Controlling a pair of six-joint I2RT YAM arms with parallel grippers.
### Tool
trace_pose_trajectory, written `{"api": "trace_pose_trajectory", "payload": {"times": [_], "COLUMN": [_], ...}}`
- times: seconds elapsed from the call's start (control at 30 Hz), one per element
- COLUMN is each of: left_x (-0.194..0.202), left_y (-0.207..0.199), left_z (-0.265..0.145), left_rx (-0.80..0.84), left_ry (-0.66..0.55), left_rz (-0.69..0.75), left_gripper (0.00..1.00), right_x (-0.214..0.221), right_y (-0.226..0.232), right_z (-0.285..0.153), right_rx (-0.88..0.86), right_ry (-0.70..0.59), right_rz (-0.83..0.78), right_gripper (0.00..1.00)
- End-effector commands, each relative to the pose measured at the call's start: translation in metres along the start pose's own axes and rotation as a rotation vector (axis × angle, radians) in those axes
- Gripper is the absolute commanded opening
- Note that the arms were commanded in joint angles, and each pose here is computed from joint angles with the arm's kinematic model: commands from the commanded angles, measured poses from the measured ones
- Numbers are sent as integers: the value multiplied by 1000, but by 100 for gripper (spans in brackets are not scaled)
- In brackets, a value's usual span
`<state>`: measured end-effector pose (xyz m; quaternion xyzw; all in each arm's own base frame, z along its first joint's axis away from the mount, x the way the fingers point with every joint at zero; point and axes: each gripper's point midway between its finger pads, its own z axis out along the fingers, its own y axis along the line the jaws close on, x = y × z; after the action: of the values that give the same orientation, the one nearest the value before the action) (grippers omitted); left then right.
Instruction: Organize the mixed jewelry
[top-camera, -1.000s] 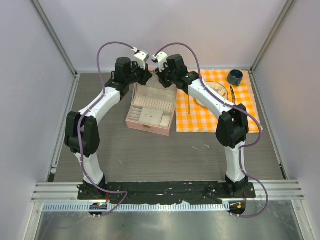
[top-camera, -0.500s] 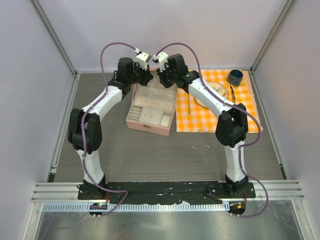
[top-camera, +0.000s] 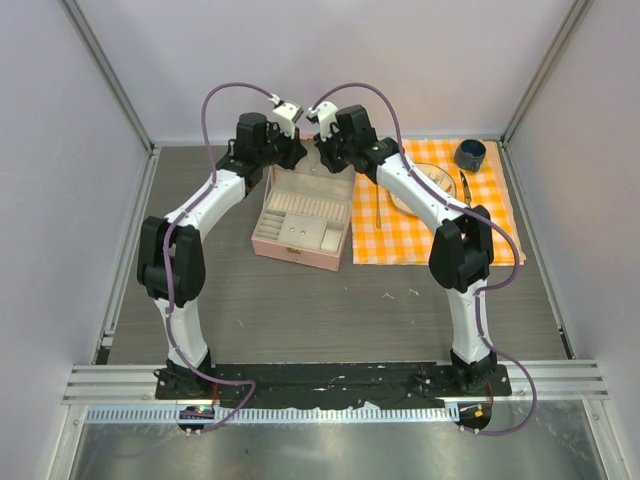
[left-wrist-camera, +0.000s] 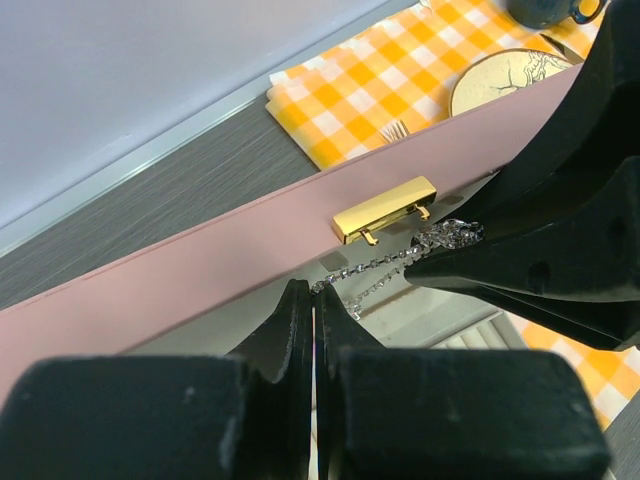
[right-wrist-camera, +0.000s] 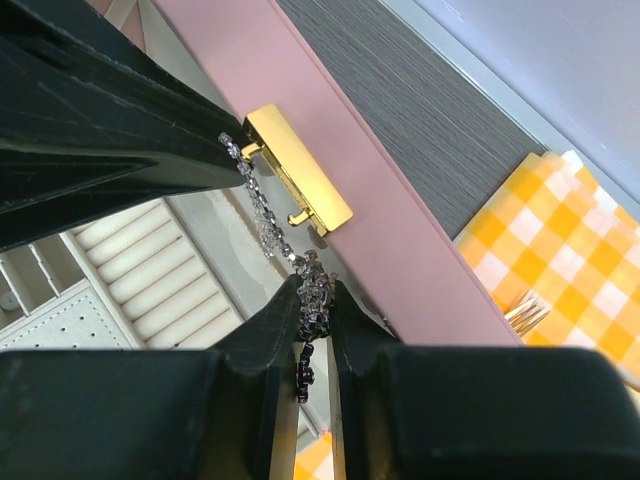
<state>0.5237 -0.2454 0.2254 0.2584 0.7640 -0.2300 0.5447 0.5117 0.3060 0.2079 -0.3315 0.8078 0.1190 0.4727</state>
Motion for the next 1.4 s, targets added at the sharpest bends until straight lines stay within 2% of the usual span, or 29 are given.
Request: {"api": "trace_pose_trajectory", "payload": {"times": [0.0, 0.27, 0.57, 1.0, 1.37], "left_x": [-24, -29, -33, -29, -31], "left_y": [-1, -4, -6, -9, -7], "left_z": [0, -1, 2, 3, 6], "left_rx": [-2, -1, 1, 5, -3], "left_ry": [-53, -61, -68, -52, -54], "left_rz": [20, 27, 31, 25, 26], "left_gripper": [0, 0, 0, 0, 0], "right_x": [-28, -28, -31, -42, -48], "right_y": [-26, -28, -33, -35, -36], "right_z": [-9, -11, -17, -24, -27], "right_rx": [74, 81, 110, 131, 134], "right_ry": [-72, -63, -66, -93, -110], "right_rz": [6, 11, 35, 72, 93], "right_gripper": [1, 1, 8, 11, 24]}}
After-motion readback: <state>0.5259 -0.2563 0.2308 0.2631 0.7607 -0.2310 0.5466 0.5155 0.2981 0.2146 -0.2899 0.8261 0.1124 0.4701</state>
